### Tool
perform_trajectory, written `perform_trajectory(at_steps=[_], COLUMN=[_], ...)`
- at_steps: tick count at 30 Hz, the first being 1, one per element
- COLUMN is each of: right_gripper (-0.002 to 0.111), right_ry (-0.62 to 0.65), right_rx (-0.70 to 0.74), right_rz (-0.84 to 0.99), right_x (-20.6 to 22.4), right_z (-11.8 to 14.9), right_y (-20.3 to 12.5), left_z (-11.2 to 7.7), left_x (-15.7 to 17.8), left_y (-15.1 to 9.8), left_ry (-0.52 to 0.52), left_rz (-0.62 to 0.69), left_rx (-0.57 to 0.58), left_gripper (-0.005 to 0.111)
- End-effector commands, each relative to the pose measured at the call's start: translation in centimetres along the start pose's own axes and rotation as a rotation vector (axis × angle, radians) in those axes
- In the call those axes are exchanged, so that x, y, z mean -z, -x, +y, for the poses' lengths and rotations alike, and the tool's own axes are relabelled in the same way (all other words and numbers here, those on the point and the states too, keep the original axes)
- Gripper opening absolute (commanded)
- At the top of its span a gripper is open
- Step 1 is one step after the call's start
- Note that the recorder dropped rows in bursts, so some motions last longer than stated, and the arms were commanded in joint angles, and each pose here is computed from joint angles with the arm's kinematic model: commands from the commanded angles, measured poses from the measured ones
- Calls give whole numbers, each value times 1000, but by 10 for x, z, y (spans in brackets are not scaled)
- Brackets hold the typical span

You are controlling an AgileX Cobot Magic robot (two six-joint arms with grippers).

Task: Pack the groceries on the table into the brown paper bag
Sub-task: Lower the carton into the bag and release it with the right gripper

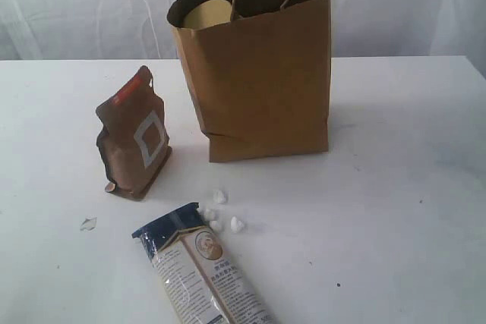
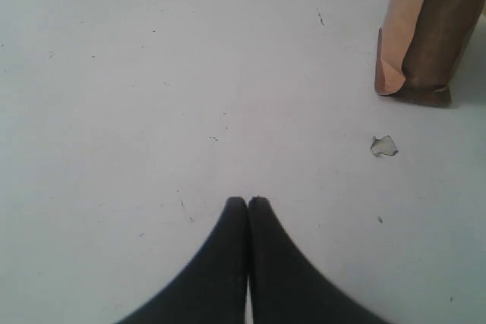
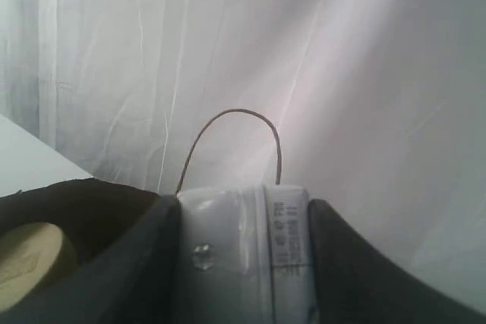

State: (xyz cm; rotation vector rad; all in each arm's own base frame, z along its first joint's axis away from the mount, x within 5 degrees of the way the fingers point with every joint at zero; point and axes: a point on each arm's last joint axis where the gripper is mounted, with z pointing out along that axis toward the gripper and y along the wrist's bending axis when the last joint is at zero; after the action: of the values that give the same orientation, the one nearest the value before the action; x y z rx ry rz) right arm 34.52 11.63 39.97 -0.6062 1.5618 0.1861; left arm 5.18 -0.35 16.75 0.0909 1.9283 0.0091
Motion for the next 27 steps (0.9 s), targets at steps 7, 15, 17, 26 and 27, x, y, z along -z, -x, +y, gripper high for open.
perform_trajectory(at_steps=[7,15,17,26,27], right_gripper=[1,44,46,46,46], right_ry=[9,-30,-45,-47,-47], right_rx=[-12,-8,-8,-16,-16], right_rz=[37,47,52,62,62], right_x=[-17,-17,-17,-17,-17], right_z=[0,-4,-5,-4,-4], right_y=[-15,-17,-17,-21,-21], left_z=[0,0,0,0,0], left_x=[0,0,0,0,0], left_y=[-1,-1,-1,-1,-1], left_ry=[-5,-5,-5,-5,-5], left_rz=[0,0,0,0,0], left_rx=[7,7,7,7,7], left_gripper=[0,0,0,0,0])
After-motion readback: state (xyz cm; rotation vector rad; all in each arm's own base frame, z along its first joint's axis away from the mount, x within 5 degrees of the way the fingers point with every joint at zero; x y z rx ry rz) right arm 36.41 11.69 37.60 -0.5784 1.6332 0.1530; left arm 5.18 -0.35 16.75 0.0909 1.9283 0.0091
